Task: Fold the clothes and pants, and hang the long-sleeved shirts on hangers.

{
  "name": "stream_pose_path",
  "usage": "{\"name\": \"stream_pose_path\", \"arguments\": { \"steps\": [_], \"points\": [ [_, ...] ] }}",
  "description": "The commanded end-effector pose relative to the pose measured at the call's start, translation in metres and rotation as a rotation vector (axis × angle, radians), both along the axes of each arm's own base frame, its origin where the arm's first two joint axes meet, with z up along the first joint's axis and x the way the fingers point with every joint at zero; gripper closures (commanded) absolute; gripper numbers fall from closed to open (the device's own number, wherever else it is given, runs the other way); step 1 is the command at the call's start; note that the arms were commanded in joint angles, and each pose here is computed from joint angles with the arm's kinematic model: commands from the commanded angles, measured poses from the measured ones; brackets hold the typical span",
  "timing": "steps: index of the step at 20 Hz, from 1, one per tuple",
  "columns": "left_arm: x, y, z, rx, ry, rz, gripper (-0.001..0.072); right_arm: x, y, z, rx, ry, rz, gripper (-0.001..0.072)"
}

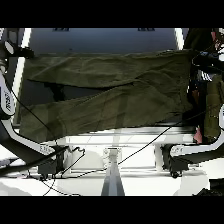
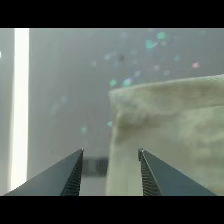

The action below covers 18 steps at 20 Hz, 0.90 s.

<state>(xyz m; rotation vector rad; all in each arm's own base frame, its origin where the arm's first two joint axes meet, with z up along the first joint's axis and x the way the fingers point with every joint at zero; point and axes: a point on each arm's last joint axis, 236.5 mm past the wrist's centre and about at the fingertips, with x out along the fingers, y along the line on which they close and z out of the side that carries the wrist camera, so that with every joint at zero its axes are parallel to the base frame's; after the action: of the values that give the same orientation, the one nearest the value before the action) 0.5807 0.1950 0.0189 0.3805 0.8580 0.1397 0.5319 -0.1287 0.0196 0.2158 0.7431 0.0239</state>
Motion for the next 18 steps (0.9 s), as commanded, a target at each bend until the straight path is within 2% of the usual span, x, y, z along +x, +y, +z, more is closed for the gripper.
{"name": "stream_pose_path", "arguments": {
  "steps": [1,3,4,5,7,8,10,15,16,17,18],
  "points": [
    [-0.066,0.035,0.002,-0.046,0.176,0.2,0.0347,0.004,0.0,0.0,-0.014,-0.013,-0.005,0.0434],
    [-0.138,0.051,-0.012,-0.149,0.394,0.326,0.0347,0.004,0.0,0.0,-0.014,-0.012,-0.004,0.0435],
    [-0.168,0.053,-0.019,-0.218,0.483,0.372,0.0397,0.004,0.0,0.0,-0.013,-0.011,-0.003,0.0435],
    [-0.197,0.049,-0.026,-0.32,0.575,0.38,0.0606,0.004,0.001,0.0,-0.012,-0.009,-0.002,0.0435],
    [-0.228,0.022,-0.03,-0.6,0.642,0.32,0.0685,0.002,0.002,-0.001,-0.008,-0.002,0.004,0.0436],
    [-0.236,0.011,-0.027,-0.746,0.633,0.299,0.0686,0.002,0.003,-0.002,-0.006,0.0,0.006,0.0436],
    [-0.266,0.007,-0.03,-0.898,0.65,0.34,0.0687,0.002,0.003,-0.002,-0.005,0.002,0.007,0.0444],
    [-0.307,0.003,-0.05,-1.034,0.637,0.293,0.0675,0.002,0.004,-0.002,-0.002,0.002,0.008,0.0445],
    [-0.312,0.002,-0.055,-1.056,0.649,0.304,0.0651,0.001,0.004,-0.002,-0.001,0.003,0.009,0.0445],
    [-0.314,0.0,-0.058,-1.083,0.661,0.305,0.0433,0.001,0.004,-0.002,-0.001,0.003,0.008,0.0444],
    [-0.313,-0.003,-0.061,-1.108,0.663,0.31,0.0105,0.001,0.004,-0.002,0.0,0.003,0.007,0.0445]
  ]
}}
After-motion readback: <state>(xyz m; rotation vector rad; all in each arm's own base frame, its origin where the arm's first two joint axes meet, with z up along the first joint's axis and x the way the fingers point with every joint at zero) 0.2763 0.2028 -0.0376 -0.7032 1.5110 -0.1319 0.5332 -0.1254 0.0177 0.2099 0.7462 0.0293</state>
